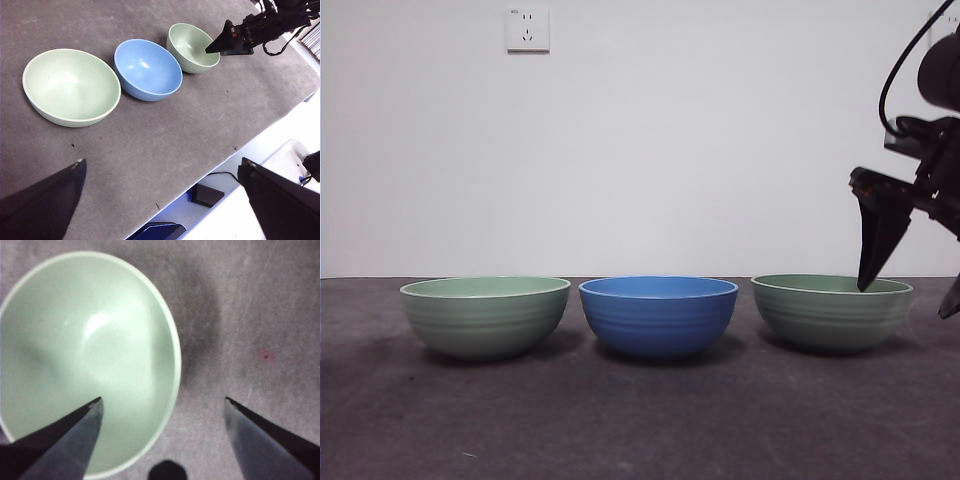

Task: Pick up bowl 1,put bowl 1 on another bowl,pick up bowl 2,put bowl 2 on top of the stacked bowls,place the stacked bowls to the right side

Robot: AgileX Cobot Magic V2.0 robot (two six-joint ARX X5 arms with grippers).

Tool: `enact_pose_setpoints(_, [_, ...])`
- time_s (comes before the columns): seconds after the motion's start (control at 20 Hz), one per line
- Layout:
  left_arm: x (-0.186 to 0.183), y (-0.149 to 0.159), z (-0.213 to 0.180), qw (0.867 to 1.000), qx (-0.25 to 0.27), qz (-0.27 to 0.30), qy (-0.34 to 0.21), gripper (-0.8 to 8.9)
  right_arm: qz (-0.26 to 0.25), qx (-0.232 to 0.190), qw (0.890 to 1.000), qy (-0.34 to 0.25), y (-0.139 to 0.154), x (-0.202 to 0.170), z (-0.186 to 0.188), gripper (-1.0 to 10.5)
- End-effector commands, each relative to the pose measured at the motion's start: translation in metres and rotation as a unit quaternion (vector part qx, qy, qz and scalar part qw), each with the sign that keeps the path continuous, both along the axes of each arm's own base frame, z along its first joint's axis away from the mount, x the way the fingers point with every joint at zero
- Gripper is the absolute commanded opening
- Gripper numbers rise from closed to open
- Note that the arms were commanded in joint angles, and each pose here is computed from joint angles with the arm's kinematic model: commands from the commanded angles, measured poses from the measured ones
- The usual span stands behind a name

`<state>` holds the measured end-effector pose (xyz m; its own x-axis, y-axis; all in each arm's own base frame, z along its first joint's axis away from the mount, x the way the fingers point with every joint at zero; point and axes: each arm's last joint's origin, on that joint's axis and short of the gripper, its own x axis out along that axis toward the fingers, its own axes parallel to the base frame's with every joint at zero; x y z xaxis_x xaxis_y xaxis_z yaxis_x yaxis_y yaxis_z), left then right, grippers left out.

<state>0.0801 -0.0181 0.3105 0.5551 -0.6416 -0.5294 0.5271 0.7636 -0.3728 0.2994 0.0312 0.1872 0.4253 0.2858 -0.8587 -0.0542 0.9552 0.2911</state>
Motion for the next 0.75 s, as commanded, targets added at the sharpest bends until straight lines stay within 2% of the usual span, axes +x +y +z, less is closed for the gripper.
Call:
enact_pose_setpoints(0.05, [-0.0001, -0.0004, 0.0013, 1.000, -0.003, -0.002, -0.004, 5.89, -0.002, 0.003, 1.000, -0.002, 0.0024, 0.0028, -0.0026, 2.7])
enact_pose_setpoints(0.15, [-0.0001, -0.0004, 0.0013, 1.000, -0.003, -0.002, -0.004, 5.89, -0.002, 0.003, 1.000, -0.007, 0.0027, 0.0038, -0.0023, 1.3])
enact_pose_setpoints(0.3, [-0.0001, -0.0004, 0.0013, 1.000, -0.003, -0.002, -0.004, 5.89, -0.001, 0.005, 1.000, -0.016, 0.0031, 0.0052, -0.0015, 0.8])
enact_pose_setpoints(0.4, [0.0000, -0.0004, 0.0013, 1.000, -0.003, -0.002, -0.004, 5.89, -0.001, 0.005, 1.000, -0.017, 0.0031, 0.0054, -0.0014, 0.0])
enact_pose_setpoints(0.75, [0.0008, -0.0004, 0.0011, 1.000, -0.003, -0.002, -0.002, 5.88, 0.001, 0.007, 0.999, -0.037, 0.0051, 0.0072, 0.0027, -0.1])
